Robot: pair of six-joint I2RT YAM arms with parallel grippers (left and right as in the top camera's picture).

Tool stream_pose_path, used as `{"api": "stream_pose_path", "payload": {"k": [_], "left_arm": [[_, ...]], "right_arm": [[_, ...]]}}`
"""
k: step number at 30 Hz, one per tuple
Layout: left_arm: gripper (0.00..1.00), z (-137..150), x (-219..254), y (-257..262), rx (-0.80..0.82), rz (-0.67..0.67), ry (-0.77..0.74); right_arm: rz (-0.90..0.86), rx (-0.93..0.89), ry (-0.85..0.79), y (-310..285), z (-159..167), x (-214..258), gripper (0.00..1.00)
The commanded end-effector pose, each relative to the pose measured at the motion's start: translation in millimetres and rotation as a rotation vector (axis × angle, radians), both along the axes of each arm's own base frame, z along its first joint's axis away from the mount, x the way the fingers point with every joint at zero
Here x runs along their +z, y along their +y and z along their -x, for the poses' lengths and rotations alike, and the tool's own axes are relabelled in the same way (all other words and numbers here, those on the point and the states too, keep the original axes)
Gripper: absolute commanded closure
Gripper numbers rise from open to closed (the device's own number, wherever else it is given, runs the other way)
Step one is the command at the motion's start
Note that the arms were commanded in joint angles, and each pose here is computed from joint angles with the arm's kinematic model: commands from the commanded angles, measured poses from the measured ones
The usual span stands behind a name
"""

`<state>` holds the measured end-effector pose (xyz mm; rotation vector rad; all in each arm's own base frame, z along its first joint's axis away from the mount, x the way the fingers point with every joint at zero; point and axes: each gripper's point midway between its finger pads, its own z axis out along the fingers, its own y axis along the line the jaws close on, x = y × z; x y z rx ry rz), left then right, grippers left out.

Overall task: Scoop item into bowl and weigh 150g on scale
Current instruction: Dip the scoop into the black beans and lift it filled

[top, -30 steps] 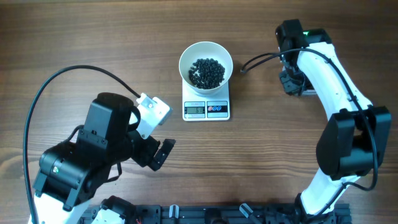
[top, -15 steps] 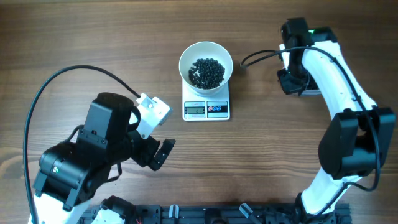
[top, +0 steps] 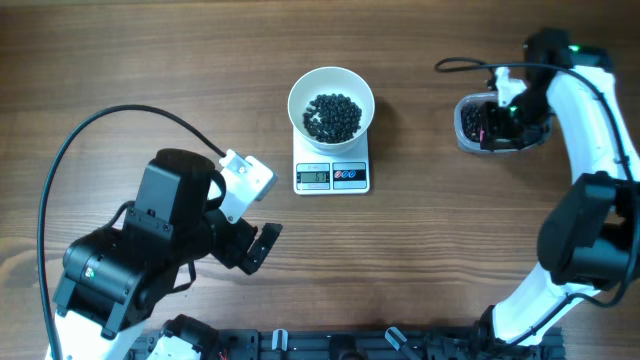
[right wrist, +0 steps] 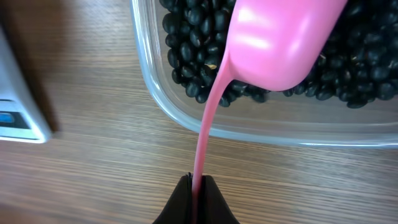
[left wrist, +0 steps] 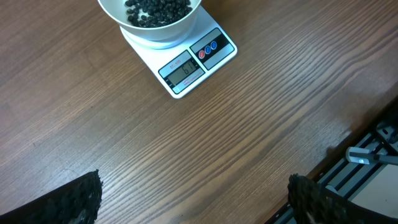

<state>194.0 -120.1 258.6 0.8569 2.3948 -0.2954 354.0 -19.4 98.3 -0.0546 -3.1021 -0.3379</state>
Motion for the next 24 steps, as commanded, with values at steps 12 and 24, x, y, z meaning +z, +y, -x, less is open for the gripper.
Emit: {"api": "stream_pose_path", "payload": {"k": [12, 24], "left_arm": [[0.00, -1.3, 5.2, 1.2, -0.003, 0.001, -0.022], [0.00, -1.4, 5.2, 1.1, -0.003, 0.001, -0.023]], "right_arm": [[-0.281, -0.241, 0.013, -28.0, 16.2, 23.0, 0.96], [-0.325, -0.310, -0.013, -52.8, 21.2, 26.6, 0.96]]}}
